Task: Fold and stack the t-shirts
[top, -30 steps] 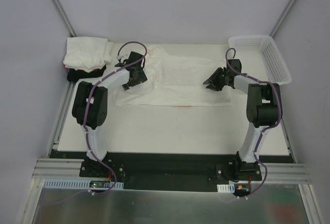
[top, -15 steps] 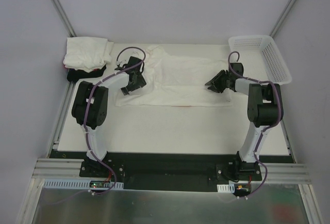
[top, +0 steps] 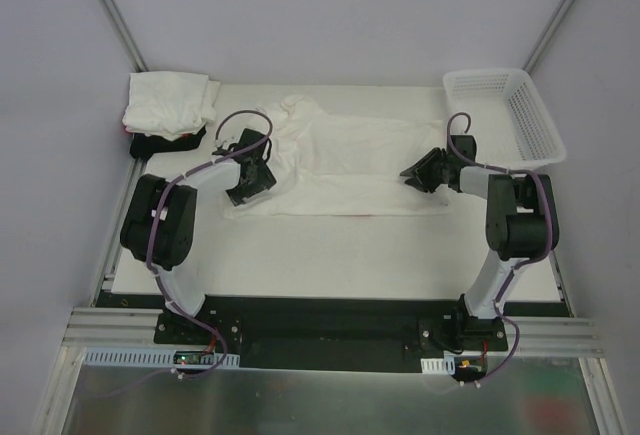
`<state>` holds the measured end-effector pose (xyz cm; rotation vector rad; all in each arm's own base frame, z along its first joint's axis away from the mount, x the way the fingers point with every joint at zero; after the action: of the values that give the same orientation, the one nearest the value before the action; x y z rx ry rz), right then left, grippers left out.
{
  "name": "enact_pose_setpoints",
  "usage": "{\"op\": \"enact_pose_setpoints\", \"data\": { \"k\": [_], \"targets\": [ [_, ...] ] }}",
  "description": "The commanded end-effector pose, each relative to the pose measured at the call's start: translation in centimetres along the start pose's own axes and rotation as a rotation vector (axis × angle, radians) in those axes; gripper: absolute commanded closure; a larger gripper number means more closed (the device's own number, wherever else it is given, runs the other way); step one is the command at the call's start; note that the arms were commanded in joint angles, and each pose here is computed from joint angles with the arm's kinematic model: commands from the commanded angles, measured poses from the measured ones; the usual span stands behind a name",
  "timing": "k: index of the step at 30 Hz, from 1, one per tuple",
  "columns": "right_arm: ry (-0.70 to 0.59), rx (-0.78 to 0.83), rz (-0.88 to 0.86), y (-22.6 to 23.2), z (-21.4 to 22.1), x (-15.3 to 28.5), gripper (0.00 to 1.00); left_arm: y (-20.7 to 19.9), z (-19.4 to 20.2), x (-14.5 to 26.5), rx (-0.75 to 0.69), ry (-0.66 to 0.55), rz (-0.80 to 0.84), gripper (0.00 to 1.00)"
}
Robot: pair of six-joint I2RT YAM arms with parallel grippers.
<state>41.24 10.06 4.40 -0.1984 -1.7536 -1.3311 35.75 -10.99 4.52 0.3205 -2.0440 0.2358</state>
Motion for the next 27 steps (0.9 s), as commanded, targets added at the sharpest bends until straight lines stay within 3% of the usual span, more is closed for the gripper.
{"op": "enact_pose_setpoints", "data": {
  "k": [1,10,20,26,27],
  "targets": [
    [-0.004,-0.021,0.019,-1.5,1.6,1.3,0.66,1.1,1.1,2.2,0.015,-0.008,0.001,0.27],
    [0.026,0.014,0.098,-6.8,6.1,5.6,0.66,3.0,4.6,5.8,-0.018,0.003,0.005,0.28],
    [-0.003,0.068,0.092,-7.8,7.5,9.6,0.65,5.0,6.8,7.9,-0.026,-0.038,-0.016,0.29],
    [-0.059,0.152,0.041,-3.3,5.2,9.4,0.64,3.2,2.6,7.7,-0.082,-0.119,-0.059,0.28],
    [-0.068,0.174,-0.004,-0.7,4.6,9.4,0.64,2.9,2.0,7.5,-0.089,-0.124,-0.064,0.28]
  ]
}}
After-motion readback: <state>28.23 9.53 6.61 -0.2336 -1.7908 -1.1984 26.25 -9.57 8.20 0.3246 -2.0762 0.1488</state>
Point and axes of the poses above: each gripper's point midway between its finger pads, its own x axis back along the fingers, its own y axis along the line the jaws close on, z = x × y, the point moved 2 cm from there along x, back along the fingers, and after that the axes turned 14 degrees about -x, right-handed, at the moved point
